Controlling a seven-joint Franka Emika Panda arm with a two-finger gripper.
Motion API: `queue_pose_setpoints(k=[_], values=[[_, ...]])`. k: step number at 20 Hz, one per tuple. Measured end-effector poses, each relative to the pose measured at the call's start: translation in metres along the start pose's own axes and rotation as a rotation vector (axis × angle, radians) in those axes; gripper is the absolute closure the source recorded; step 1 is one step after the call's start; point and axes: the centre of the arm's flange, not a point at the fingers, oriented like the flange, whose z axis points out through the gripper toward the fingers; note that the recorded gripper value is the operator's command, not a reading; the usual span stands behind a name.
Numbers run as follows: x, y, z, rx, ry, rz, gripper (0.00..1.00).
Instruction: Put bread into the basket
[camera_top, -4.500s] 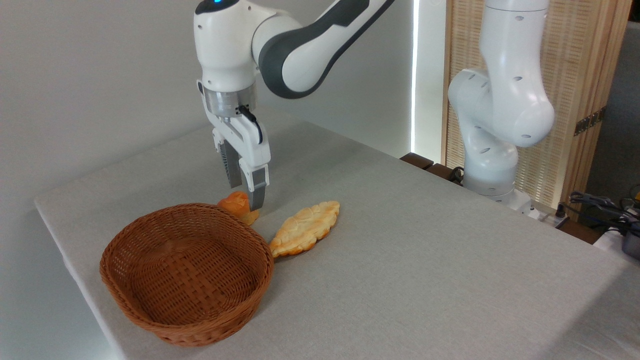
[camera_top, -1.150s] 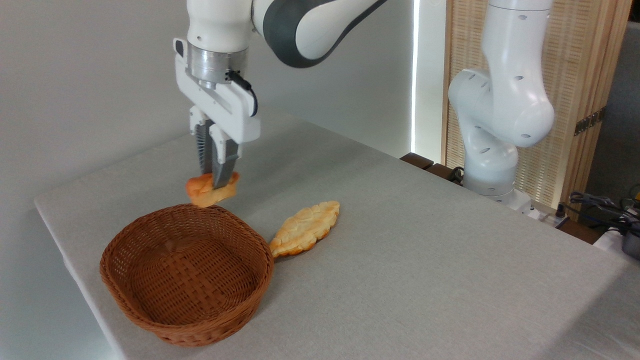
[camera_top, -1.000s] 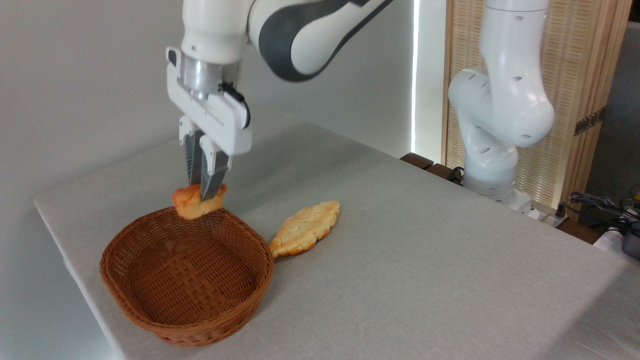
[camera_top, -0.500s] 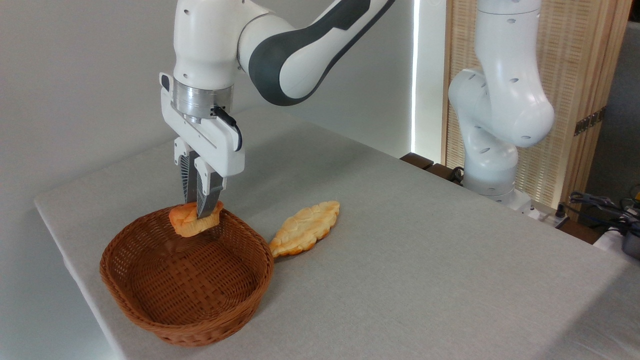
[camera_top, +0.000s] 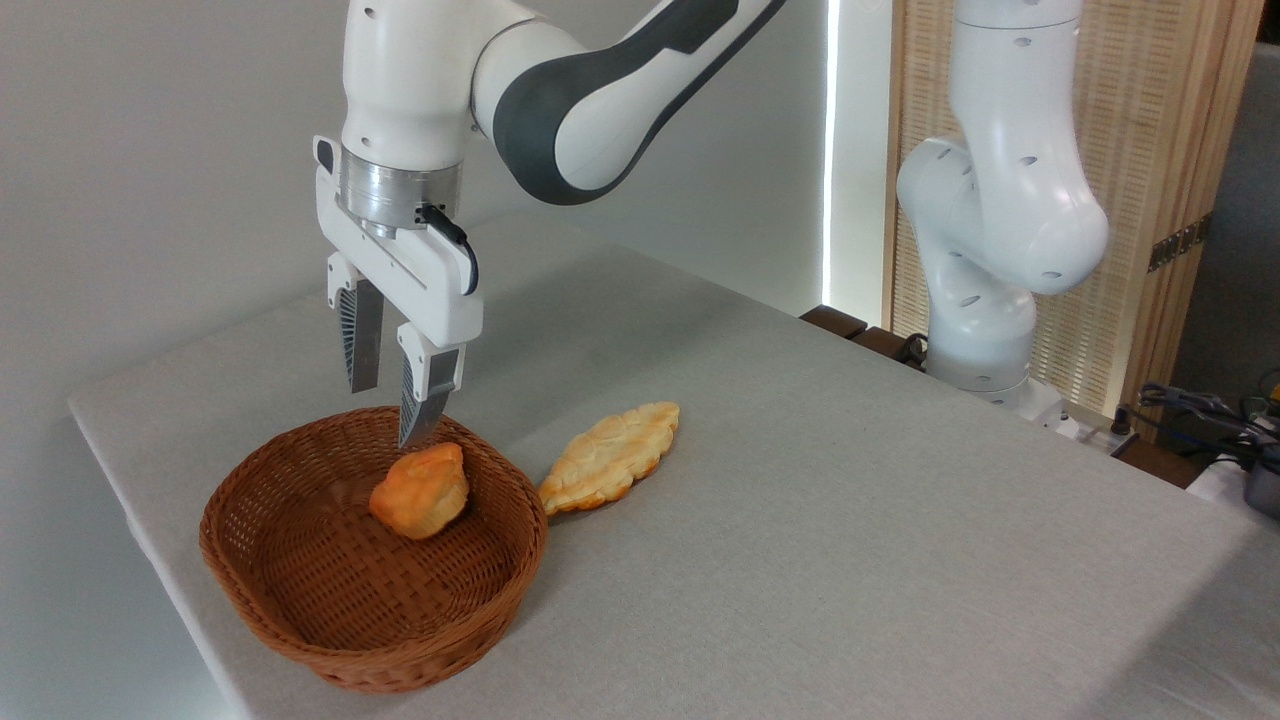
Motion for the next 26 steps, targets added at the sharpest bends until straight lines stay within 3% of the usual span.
queue_pose_setpoints(k=[4,7,10,11,13,15,26], values=[[0.002,0.0,-0.004,0.002,0.005,0.001,0.0],[-0.001,0.002,-0.011,-0.023,-0.03,0.001,0.0],[-0.007,0.005,-0.024,-0.04,-0.114,0.028,0.0],[-0.013,0.004,-0.028,-0.022,-0.18,0.057,0.0],[-0.021,0.001,-0.035,0.003,-0.253,0.083,0.0],[-0.026,-0.002,-0.04,0.017,-0.283,0.089,0.0],[-0.048,-0.037,-0.061,0.026,-0.264,0.007,0.0]])
